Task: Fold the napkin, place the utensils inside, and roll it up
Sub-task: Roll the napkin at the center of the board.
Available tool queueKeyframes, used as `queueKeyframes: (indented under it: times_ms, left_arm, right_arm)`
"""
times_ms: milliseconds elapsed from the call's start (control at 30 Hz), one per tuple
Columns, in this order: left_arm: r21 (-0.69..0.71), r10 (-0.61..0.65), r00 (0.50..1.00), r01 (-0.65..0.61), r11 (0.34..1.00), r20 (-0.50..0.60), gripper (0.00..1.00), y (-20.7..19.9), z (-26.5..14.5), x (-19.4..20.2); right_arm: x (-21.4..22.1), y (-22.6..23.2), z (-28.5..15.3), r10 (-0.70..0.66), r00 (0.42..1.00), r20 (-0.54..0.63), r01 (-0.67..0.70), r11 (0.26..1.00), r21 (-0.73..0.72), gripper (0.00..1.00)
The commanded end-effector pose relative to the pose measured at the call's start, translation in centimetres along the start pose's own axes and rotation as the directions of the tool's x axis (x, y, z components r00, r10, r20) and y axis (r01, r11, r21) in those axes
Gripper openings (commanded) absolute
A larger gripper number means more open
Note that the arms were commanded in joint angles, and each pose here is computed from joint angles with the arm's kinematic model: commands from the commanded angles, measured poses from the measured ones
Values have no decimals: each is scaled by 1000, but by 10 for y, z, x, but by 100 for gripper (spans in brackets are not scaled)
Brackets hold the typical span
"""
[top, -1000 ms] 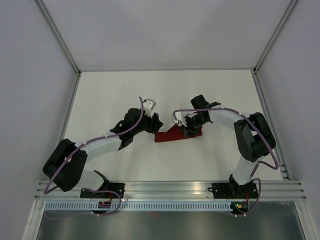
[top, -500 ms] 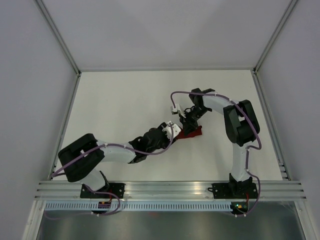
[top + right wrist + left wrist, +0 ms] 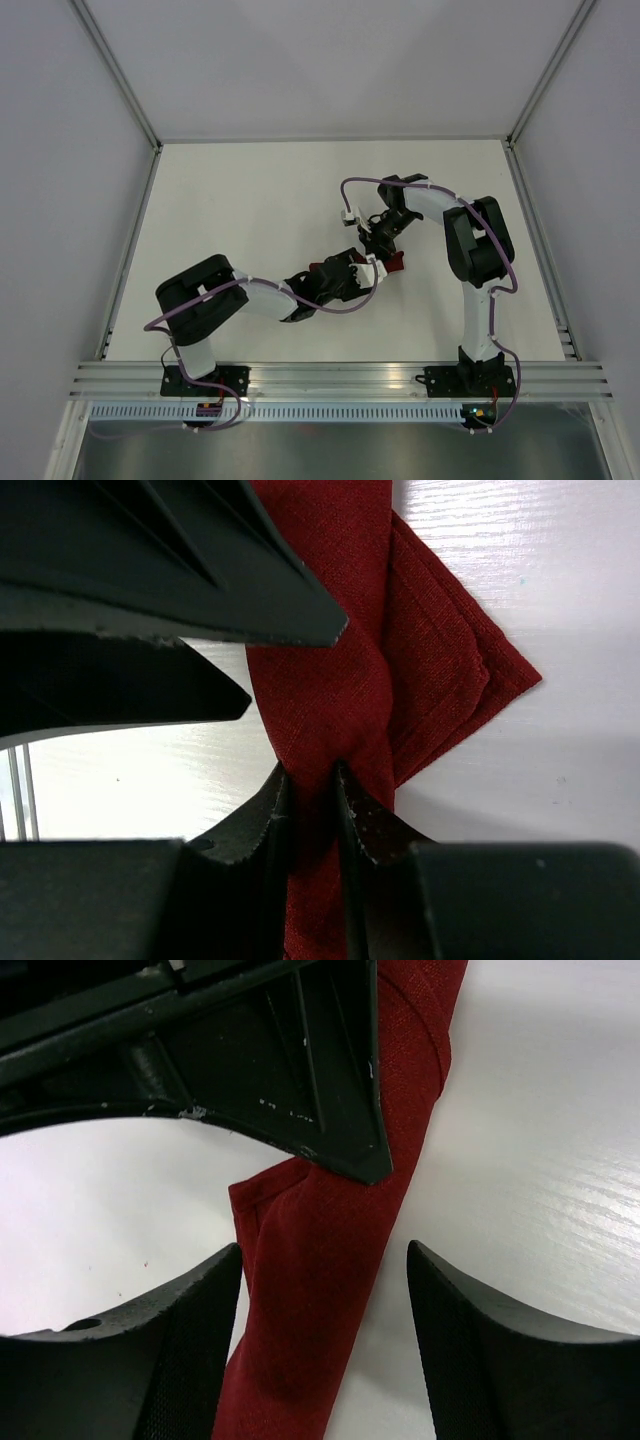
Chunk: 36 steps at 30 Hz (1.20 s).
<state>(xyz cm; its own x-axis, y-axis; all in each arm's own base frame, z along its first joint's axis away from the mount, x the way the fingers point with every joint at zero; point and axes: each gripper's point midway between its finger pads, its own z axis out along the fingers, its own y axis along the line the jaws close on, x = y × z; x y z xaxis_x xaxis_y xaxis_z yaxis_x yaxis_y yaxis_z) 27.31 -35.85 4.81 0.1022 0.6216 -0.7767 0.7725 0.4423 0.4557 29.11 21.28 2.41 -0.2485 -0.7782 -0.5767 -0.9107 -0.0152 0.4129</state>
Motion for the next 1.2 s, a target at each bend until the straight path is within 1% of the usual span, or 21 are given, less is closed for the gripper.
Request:
queueKeyframes:
  times_ms: [0, 33, 100, 133, 200, 233, 300, 333, 367, 467, 500, 533, 600, 633, 700, 733, 767, 867, 933, 1067, 1167]
  left_arm:
    - [-25, 67, 997, -66, 998, 35, 70, 8, 10, -19]
    - [-14, 66, 997, -66, 998, 28, 67, 5, 11, -16]
    - [-4, 66, 998, -66, 998, 13, 63, 3, 13, -13]
    - [5, 67, 998, -67, 998, 5, 59, 0, 14, -10]
    - [11, 60, 998, -60, 998, -6, 57, -2, 15, -6]
    - [18, 60, 998, -60, 998, -16, 51, -4, 15, -3]
    - [38, 47, 998, -46, 998, -33, 44, -9, 16, 1]
    - [56, 46, 998, -43, 997, -49, 36, -13, 16, 6]
    - [67, 45, 997, -41, 997, -58, 33, -15, 16, 7]
    - [104, 22, 995, -13, 994, -93, 24, -23, 17, 14]
    - [115, 17, 995, -6, 993, -100, 23, -25, 17, 15]
    - [134, 15, 994, -1, 991, -105, 20, -29, 18, 16]
    - [169, -4, 990, 28, 985, -140, 18, -35, 18, 21]
    - [187, -15, 990, 41, 981, -139, 18, -37, 18, 19]
    - [206, -45, 988, 75, 976, -149, 18, -39, 17, 22]
    - [225, -55, 988, 87, 970, -145, 18, -42, 17, 20]
    - [233, -76, 984, 113, 966, -164, 18, -42, 17, 25]
    - [272, -121, 977, 166, 948, -175, 17, -44, 17, 24]
    - [303, -142, 970, 197, 932, -195, 16, -47, 17, 26]
    - [334, -205, 955, 269, 903, -216, 16, -46, 14, 27]
    - [356, -240, 939, 318, 879, -245, 16, -44, 12, 28]
  right_arm:
    - [48, -3, 23, 51, 988, -146, -58, 998, -40, 16]
    - [48, -3, 23, 52, 988, -146, -58, 998, -40, 16]
    - [47, -3, 24, 54, 988, -145, -60, 997, -40, 16]
    - [47, -4, 23, 54, 988, -144, -60, 997, -39, 16]
    - [47, -4, 23, 53, 988, -143, -59, 998, -38, 16]
    - [47, -4, 23, 52, 988, -143, -58, 998, -38, 16]
    - [46, -3, 22, 54, 988, -142, -60, 997, -39, 16]
    - [46, -3, 21, 54, 989, -139, -59, 998, -37, 16]
    - [45, -2, 21, 53, 989, -137, -58, 998, -36, 17]
    - [43, -1, 19, 52, 990, -128, -56, 998, -32, 26]
    - [41, 0, 18, 49, 991, -122, -53, 998, -31, 30]
    - [37, 1, 15, 41, 993, -110, -44, 999, -22, 39]
    - [36, 2, 13, 48, 994, -103, -49, 999, -7, 47]
    - [31, -1, 10, 36, 995, -91, -33, 999, 31, 55]
    - [29, -2, 4, 54, 996, -74, -49, 996, 68, 59]
    - [23, -6, -1, 36, 998, -56, -30, 993, 112, 62]
    - [21, -7, -4, 61, 997, -40, -55, 989, 136, 64]
    - [10, -17, -20, 62, 998, 17, -64, 972, 226, 67]
    - [6, -26, -34, 86, 994, 68, -102, 954, 282, 69]
    - [-1, -44, -61, 132, 974, 183, -192, 911, 366, 70]
    - [0, -59, -83, 160, 947, 280, -270, 870, 414, 71]
